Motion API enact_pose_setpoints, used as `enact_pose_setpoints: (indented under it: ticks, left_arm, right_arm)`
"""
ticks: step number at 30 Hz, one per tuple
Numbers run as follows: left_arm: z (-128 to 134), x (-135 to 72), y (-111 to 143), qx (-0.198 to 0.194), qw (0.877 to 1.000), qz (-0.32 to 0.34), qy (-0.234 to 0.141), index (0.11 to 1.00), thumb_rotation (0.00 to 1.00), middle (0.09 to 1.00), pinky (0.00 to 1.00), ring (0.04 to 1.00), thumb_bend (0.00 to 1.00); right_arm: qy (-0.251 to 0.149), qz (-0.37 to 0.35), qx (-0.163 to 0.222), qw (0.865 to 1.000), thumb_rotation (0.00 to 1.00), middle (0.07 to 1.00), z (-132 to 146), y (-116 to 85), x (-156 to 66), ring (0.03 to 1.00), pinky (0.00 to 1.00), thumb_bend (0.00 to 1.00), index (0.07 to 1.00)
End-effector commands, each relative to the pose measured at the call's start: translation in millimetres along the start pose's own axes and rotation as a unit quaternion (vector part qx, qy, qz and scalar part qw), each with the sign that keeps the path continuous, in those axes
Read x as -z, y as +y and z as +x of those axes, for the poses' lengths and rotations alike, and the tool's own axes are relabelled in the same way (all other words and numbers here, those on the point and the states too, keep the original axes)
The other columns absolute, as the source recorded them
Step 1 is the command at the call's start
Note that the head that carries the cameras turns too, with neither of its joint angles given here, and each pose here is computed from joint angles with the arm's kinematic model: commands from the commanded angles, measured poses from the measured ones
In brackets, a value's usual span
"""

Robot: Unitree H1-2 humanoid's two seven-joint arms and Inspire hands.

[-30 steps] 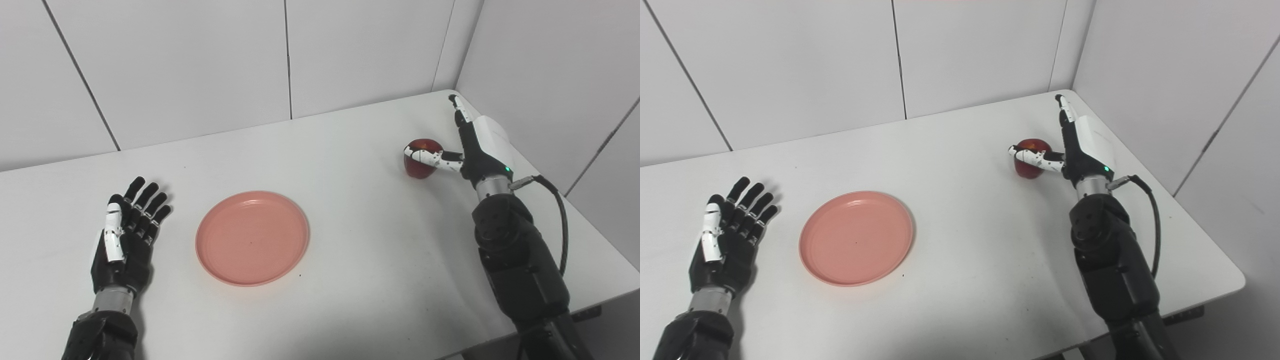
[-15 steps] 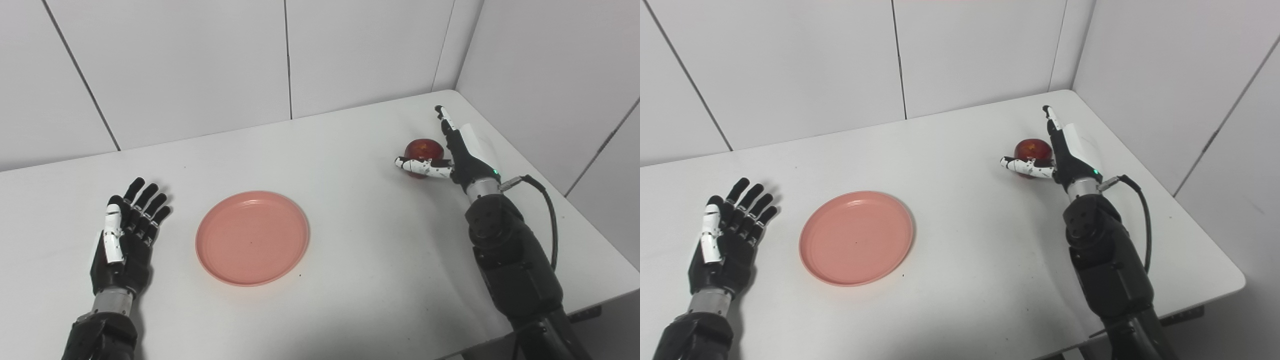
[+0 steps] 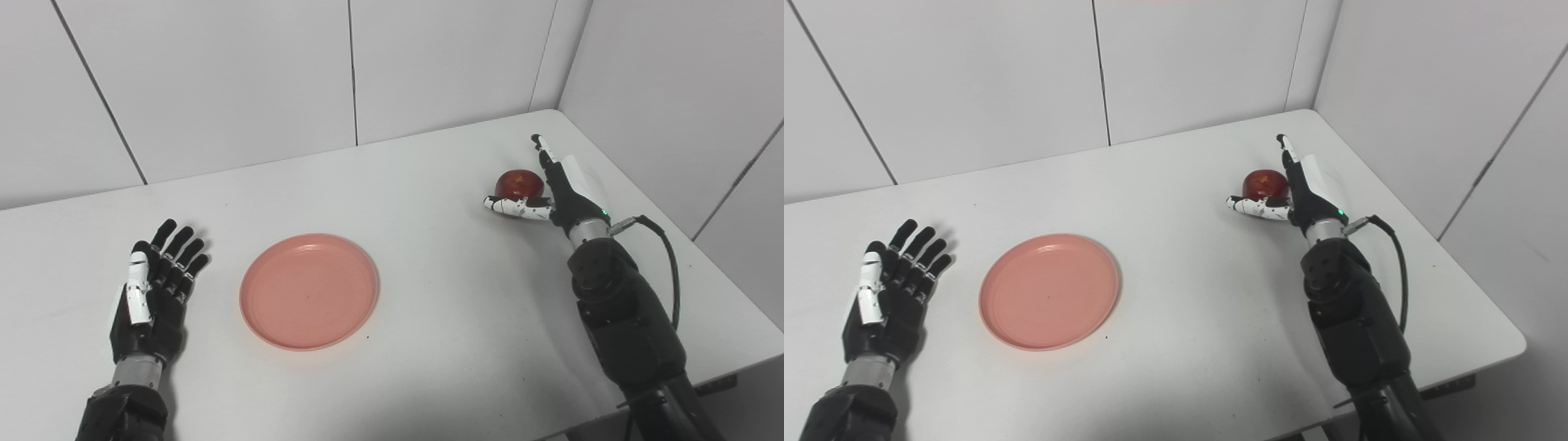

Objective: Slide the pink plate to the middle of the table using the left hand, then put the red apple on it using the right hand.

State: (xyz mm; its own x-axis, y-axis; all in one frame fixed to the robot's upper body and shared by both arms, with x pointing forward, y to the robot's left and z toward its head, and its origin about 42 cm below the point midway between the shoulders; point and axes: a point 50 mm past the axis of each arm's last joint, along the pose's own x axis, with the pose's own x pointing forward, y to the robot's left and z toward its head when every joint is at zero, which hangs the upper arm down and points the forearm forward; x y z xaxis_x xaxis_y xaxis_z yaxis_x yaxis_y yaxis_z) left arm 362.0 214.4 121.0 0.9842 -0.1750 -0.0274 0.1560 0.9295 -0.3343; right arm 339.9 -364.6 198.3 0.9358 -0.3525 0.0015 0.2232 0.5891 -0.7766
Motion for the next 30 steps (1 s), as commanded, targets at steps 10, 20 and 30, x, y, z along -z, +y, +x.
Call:
enact_pose_setpoints:
  ticks: [10,20,30]
  left_arm:
    - [-10.3,13.9,5.3,-0.021,0.999,-0.001,0.047,0.862,1.0,0.873,0.88,0.868,0.35]
    - [-11.7,14.0,5.4,-0.021,0.999,0.001,0.049,0.867,1.0,0.875,0.88,0.871,0.35]
    - [-11.9,14.3,7.0,-0.019,0.999,0.003,0.049,0.873,1.0,0.883,0.88,0.877,0.35]
  right_arm:
    - [-0.012,-0.002,0.036,0.999,0.45,0.939,15.7,-18.0,-5.6,0.901,0.8,1.0,0.966]
    - [-0.009,0.011,0.037,0.999,0.45,0.924,21.0,-13.0,-9.3,0.888,0.79,1.0,0.937]
    - [-0.006,0.013,0.033,0.999,0.46,0.91,25.3,-6.1,-14.1,0.876,0.77,1.0,0.917]
